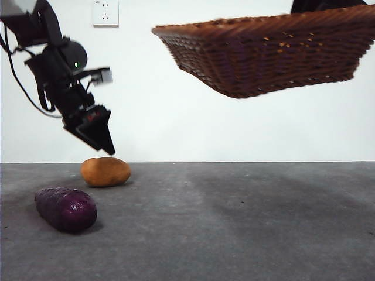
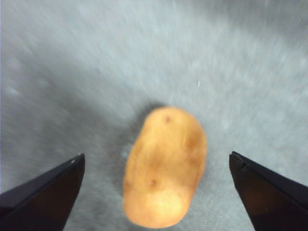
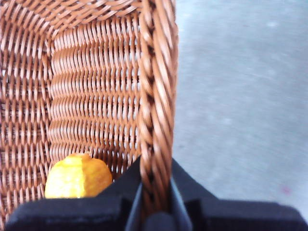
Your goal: Help me put the vegetables on the table into the basket
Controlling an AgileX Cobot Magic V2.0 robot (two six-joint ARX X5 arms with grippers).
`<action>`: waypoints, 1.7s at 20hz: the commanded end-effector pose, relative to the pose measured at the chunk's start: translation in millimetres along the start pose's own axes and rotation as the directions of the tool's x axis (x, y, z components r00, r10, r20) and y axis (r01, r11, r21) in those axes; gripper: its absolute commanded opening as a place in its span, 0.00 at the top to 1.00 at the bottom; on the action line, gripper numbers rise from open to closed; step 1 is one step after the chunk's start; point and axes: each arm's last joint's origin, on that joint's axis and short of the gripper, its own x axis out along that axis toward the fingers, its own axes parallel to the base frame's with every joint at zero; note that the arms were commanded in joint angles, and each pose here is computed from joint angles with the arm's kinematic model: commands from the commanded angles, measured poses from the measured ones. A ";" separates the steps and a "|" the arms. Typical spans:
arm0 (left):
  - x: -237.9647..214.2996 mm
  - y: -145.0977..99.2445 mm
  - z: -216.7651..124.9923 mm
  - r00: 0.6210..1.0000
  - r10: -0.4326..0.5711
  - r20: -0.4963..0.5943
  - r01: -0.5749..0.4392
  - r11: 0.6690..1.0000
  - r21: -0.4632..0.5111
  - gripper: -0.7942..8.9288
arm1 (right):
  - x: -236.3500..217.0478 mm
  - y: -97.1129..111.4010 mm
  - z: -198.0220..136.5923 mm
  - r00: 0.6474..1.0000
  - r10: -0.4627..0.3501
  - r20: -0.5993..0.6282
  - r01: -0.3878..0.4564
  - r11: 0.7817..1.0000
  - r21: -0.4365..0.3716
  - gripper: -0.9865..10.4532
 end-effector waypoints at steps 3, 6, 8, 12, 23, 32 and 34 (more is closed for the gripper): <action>20.7 5.1 -9.1 1.000 -0.013 -0.015 0.013 1.000 0.012 0.40 | -8.7 -4.5 2.3 1.000 0.001 0.028 0.000 1.000 -0.018 0.92; 32.7 5.3 -15.3 0.999 -0.037 -0.039 0.037 0.999 -0.002 0.40 | -8.8 -4.7 2.8 0.999 0.001 0.032 0.000 1.000 -0.022 0.92; 39.0 4.7 -17.3 0.998 -0.051 -0.042 0.051 0.999 -0.010 0.40 | -8.8 -4.6 3.1 0.999 0.001 0.035 0.000 1.000 -0.023 0.92; 41.1 4.9 -18.0 0.998 -0.052 -0.043 0.050 0.998 -0.042 0.72 | -8.8 -4.6 3.3 0.999 0.001 0.037 0.000 1.000 -0.024 0.92; -13.7 -9.7 1.1 0.987 -0.144 0.065 0.152 0.978 -0.142 0.92 | 5.4 -12.5 -3.1 0.998 -0.050 -0.025 0.050 0.999 0.002 0.92; -100.3 -88.1 35.1 0.906 -0.407 0.115 0.411 0.912 -0.008 0.92 | 73.3 -40.8 -63.1 0.995 0.044 -0.091 -0.026 0.982 0.189 0.92; -111.1 -115.4 51.8 0.908 -0.407 0.103 0.406 0.913 0.029 0.92 | 77.8 -40.9 -66.1 0.993 0.095 -0.069 -0.078 0.972 0.223 0.92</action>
